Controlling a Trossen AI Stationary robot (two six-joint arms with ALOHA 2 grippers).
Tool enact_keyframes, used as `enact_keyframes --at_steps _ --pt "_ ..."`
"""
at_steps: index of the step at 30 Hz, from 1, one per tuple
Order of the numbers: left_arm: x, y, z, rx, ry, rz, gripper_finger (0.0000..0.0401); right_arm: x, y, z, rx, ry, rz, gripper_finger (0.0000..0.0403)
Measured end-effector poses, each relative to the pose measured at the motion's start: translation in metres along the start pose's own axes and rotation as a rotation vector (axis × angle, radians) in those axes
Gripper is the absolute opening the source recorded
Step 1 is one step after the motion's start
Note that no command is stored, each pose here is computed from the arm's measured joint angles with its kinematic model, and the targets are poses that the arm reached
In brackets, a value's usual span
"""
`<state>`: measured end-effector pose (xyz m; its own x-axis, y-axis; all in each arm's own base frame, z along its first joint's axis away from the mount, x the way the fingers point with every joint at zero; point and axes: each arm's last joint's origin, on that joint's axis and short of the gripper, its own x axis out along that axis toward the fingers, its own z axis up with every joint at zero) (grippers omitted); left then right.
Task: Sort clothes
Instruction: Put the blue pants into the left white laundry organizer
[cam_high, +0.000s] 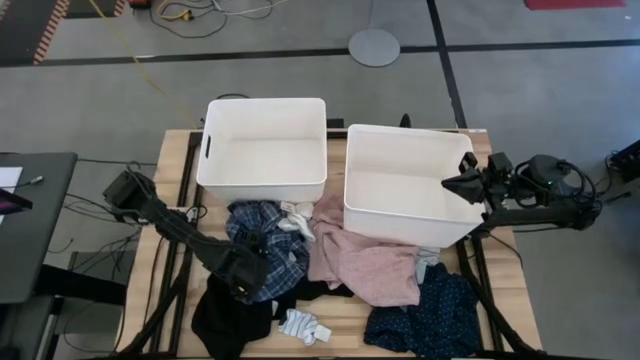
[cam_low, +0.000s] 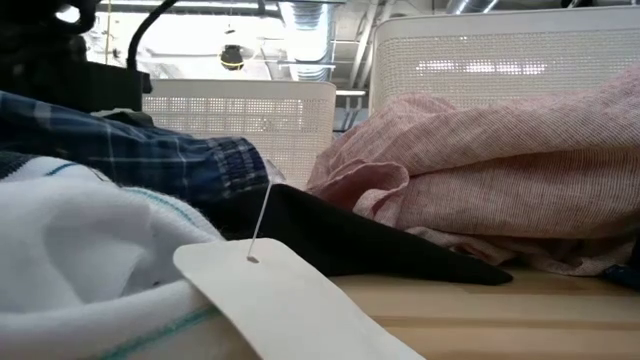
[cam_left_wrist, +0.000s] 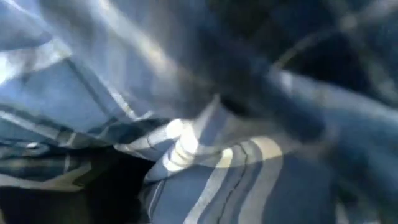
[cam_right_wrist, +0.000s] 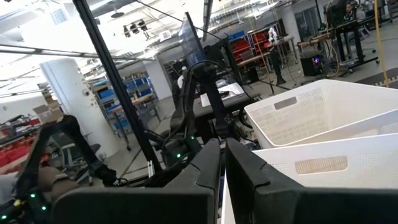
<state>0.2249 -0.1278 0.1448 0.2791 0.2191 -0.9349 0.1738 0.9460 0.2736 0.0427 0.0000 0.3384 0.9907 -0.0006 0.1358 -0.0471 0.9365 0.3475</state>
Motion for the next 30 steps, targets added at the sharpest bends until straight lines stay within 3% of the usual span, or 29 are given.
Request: enact_keyframes --at_steps 5,10,17,30 --pt "0.002 -0.002 0.002 -0.002 -0.026 -0.015 0.031 0.0 0.0 0.0 0.0 0.0 0.0 0.0045" --pt "-0.012 -0.001 0.005 0.039 -0.08 -0.024 0.0192 0.0 0.0 0.0 0.0 0.0 0.0 0.0045" --pt "-0.056 0.012 0.0 0.008 -0.241 -0.079 0.0027 0.0 0.0 0.0 0.0 0.0 0.0 0.0045" --pt "-0.149 0.049 -0.034 -0.132 -0.696 -0.172 0.0008 0.0 0.0 0.0 0.0 0.0 0.0 0.0045"
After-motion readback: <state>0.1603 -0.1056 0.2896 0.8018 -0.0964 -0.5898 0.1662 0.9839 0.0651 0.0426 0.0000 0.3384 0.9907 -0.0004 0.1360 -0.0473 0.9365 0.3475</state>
